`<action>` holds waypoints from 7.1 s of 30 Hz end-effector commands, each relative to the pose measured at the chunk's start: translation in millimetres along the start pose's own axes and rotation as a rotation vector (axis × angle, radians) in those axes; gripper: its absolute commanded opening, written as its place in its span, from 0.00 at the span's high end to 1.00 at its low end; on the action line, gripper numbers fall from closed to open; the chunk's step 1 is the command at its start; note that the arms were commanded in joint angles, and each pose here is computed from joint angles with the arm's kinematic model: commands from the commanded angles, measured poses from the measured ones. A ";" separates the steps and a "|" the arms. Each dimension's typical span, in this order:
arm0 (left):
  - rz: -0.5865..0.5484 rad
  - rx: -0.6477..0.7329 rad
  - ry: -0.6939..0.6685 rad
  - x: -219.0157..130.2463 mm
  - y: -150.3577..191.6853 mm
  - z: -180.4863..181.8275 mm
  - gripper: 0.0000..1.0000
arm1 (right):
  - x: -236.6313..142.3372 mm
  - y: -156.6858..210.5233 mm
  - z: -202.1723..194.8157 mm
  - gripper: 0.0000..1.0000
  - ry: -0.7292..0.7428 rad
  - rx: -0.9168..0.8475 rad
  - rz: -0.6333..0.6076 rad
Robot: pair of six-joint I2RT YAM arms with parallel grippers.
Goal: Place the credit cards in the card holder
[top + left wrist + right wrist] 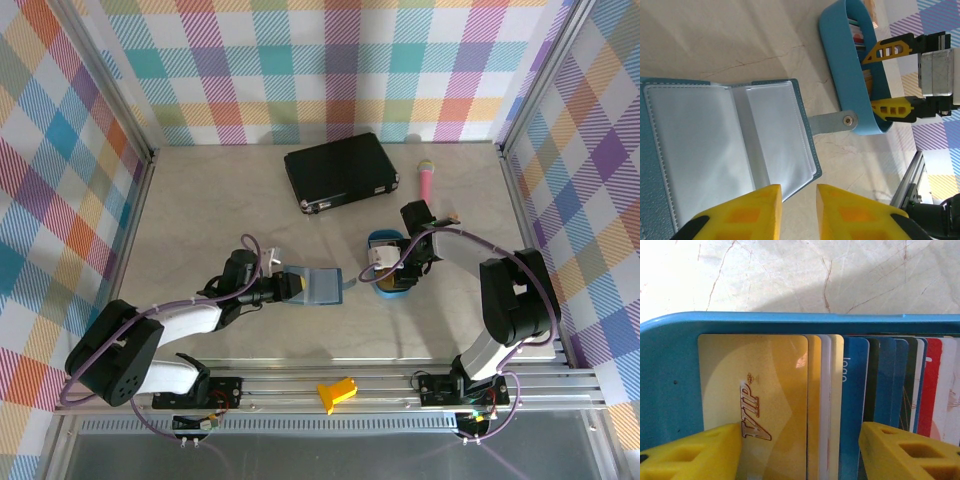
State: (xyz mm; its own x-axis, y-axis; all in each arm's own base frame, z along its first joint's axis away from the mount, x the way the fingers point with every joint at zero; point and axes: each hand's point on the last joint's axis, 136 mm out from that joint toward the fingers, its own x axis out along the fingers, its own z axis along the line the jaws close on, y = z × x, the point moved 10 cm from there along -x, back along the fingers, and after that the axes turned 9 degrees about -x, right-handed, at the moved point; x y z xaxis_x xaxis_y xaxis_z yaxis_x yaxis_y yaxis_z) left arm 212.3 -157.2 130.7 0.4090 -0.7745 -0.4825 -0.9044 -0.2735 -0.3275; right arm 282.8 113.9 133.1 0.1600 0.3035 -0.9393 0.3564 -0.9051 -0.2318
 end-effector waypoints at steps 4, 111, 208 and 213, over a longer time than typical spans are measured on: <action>0.031 0.054 0.093 -1.4 -4.0 -11.6 0.64 | 2.5 -3.0 -5.3 0.40 0.003 0.001 -0.029; 0.054 0.089 0.152 -31.4 -1.4 -44.6 0.14 | 27.0 5.8 4.7 0.74 0.058 0.032 0.013; -0.228 -0.234 0.796 -87.1 -29.7 -184.3 0.35 | -196.4 -115.4 -23.1 1.00 -0.391 1.575 -1.290; -0.191 -0.234 0.795 -81.1 -26.5 -192.9 0.43 | -196.3 -118.2 -21.4 1.00 -0.413 1.558 -1.302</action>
State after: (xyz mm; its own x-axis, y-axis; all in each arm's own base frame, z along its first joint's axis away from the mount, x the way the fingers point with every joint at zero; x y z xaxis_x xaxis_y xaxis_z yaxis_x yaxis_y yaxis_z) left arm 182.8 -192.9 316.6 0.4601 -0.8554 0.2381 -0.8628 -0.4940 -0.1074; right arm 230.6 164.4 348.0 0.2871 0.9562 -0.0569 -0.8809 0.2403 -0.4077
